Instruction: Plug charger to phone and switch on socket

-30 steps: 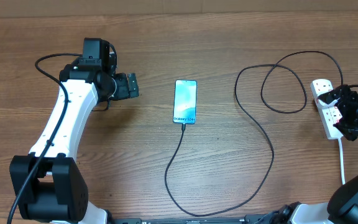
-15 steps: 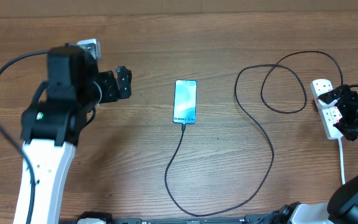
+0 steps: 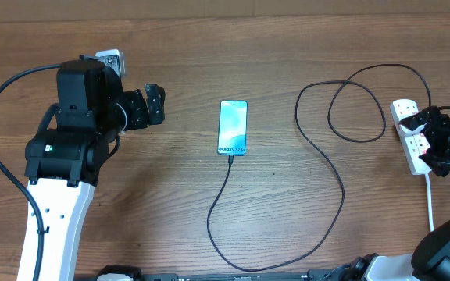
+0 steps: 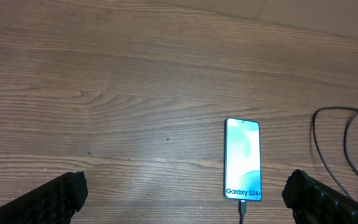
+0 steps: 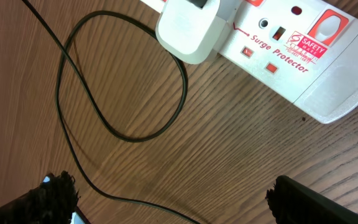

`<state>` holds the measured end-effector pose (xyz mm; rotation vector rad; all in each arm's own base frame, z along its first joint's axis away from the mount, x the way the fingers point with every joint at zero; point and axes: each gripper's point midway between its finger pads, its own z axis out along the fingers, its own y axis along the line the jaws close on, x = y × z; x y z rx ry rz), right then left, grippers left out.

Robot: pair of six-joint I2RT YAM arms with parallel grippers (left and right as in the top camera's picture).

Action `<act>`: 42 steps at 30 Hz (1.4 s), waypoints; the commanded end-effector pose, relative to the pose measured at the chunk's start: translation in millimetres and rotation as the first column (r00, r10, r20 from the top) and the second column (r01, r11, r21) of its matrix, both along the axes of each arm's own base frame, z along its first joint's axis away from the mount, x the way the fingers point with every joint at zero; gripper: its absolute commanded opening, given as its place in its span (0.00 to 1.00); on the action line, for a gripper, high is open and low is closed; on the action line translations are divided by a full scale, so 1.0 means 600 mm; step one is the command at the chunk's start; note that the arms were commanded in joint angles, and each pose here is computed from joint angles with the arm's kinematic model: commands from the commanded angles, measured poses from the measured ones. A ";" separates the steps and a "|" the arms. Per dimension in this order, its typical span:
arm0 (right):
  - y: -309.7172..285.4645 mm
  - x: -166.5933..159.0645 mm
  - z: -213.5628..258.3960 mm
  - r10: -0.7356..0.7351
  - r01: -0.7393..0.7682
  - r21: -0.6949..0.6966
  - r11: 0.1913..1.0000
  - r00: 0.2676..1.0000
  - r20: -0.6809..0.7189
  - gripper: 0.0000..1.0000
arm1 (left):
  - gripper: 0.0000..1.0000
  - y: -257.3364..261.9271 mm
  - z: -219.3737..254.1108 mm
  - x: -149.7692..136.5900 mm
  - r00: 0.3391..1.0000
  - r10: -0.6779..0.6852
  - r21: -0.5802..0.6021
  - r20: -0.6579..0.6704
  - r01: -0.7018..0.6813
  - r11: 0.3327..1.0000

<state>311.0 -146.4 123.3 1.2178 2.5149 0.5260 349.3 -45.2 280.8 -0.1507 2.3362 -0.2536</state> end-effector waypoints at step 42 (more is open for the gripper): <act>-0.001 0.007 0.008 0.001 -0.001 -0.002 1.000 1.000 0.018 1.00 | 1.00 0.036 -0.076 -0.121 0.777 0.066 -0.033 0.626 -0.058 0.998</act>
